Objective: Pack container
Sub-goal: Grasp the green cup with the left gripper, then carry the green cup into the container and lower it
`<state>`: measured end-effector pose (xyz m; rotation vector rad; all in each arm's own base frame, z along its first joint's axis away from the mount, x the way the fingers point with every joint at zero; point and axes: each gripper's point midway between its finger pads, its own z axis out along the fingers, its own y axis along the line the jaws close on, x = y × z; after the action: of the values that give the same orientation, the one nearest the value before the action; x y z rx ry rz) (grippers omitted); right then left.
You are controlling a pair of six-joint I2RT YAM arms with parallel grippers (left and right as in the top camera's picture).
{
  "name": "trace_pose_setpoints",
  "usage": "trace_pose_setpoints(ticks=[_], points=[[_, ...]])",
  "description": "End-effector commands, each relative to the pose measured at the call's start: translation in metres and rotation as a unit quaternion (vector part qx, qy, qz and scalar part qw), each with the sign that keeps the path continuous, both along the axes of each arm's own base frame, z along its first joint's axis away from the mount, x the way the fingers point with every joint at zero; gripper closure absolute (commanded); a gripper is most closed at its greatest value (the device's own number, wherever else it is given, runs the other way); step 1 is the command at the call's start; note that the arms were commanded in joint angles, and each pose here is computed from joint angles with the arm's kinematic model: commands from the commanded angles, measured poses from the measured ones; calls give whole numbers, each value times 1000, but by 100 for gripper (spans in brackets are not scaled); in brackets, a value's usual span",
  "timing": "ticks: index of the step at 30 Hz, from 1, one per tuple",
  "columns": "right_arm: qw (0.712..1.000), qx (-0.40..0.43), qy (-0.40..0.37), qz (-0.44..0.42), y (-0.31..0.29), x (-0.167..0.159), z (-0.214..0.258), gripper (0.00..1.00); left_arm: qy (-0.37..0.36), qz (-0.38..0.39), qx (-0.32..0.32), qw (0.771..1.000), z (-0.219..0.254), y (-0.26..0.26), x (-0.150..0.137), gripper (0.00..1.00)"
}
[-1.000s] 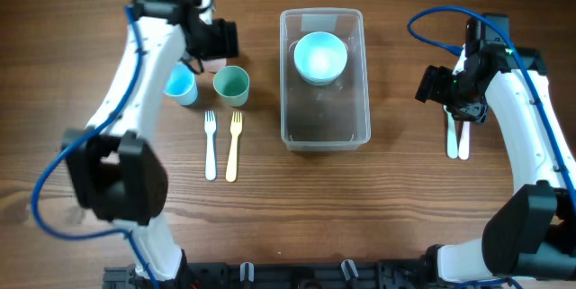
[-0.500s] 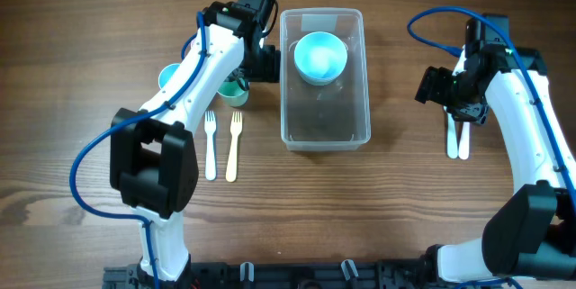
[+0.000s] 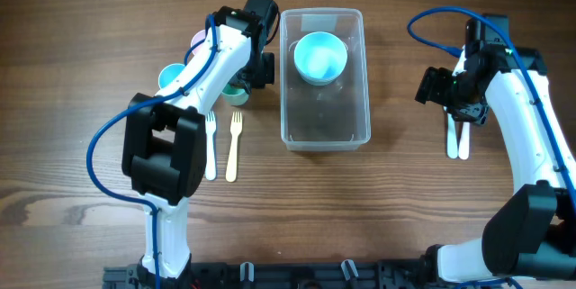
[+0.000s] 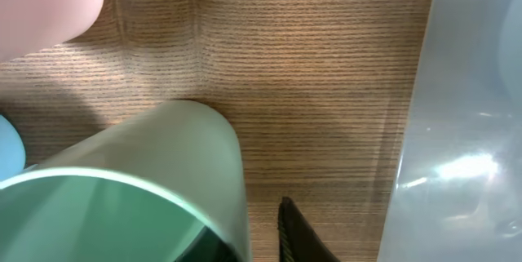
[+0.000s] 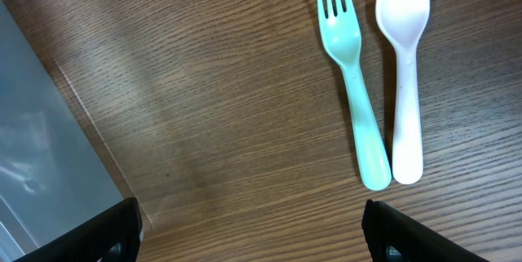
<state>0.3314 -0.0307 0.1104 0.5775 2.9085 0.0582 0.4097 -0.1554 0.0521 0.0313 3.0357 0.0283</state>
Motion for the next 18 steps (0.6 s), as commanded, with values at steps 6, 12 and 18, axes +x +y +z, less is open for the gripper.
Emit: trace_pose_setpoints(ticks=[6,12,18], points=[[1000,7,8,1,1,-1,-4,12,-18,8,2,1000,21,5,2,96],[1000,7,8,1,1,-1,-4,12,-86,14,-37,996,100,-10,-15,96],[1000,7,7,1,2,-1,-4,12,-170,-89,-98,976,150,-101,-42,96]])
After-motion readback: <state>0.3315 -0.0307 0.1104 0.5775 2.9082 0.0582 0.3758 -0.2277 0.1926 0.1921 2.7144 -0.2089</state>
